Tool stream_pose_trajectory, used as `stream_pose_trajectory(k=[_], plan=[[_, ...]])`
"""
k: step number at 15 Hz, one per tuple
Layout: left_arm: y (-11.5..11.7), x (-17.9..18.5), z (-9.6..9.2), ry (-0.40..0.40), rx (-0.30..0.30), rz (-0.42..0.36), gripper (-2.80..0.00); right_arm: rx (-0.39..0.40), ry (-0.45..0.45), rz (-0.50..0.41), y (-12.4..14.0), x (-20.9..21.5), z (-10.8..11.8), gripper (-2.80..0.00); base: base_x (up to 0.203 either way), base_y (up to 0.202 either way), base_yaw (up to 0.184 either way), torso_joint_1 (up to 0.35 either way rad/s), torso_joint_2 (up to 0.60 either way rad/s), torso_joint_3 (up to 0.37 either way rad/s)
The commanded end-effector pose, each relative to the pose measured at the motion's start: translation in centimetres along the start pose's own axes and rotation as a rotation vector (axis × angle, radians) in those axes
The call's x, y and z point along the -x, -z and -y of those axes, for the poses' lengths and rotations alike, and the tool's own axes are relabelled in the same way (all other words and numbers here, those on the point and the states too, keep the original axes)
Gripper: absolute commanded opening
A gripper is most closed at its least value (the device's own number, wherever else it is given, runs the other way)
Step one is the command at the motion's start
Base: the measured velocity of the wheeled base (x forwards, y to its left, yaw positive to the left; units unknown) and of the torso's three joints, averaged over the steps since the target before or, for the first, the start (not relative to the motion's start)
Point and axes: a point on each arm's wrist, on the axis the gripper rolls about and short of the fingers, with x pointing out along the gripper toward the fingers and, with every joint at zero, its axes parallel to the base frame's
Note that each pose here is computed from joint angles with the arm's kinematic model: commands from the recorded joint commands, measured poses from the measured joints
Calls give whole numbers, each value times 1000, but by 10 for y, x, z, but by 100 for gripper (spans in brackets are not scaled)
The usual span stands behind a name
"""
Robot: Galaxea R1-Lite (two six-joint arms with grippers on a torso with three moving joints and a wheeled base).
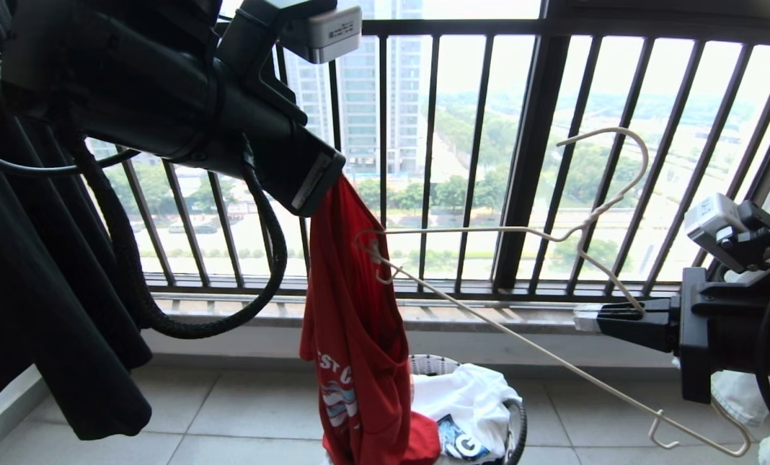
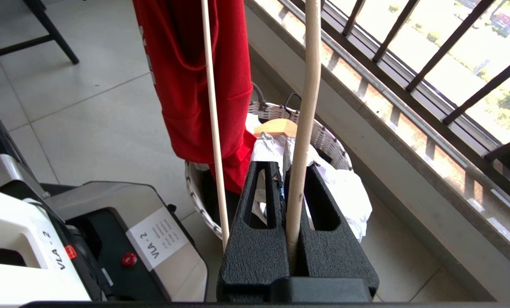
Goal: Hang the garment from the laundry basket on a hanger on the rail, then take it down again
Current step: Hang the clothes on the clothes rack
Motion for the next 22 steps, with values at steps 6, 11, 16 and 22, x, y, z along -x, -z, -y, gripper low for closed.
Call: stream_pose_trajectory(k=[6,11,16,22], plan=[[8,-11,-23,-74,-59,-51,-280,29,-15,-6,3,3,-5,-280,0,0,0,0,0,0],[9,-19,-20,9,-62,-34,-280,35,-45,-7,4,0,-9,-280,0,0,0,0,0,0],[9,-29,-18,24,-100,-41,-280,39,-50,-4,4,1,-11,-280,0,0,0,0,0,0],[6,-21,-17,103,-94,11,-280,44,-45,1,4,2,-11,-280,0,0,0,0,0,0]])
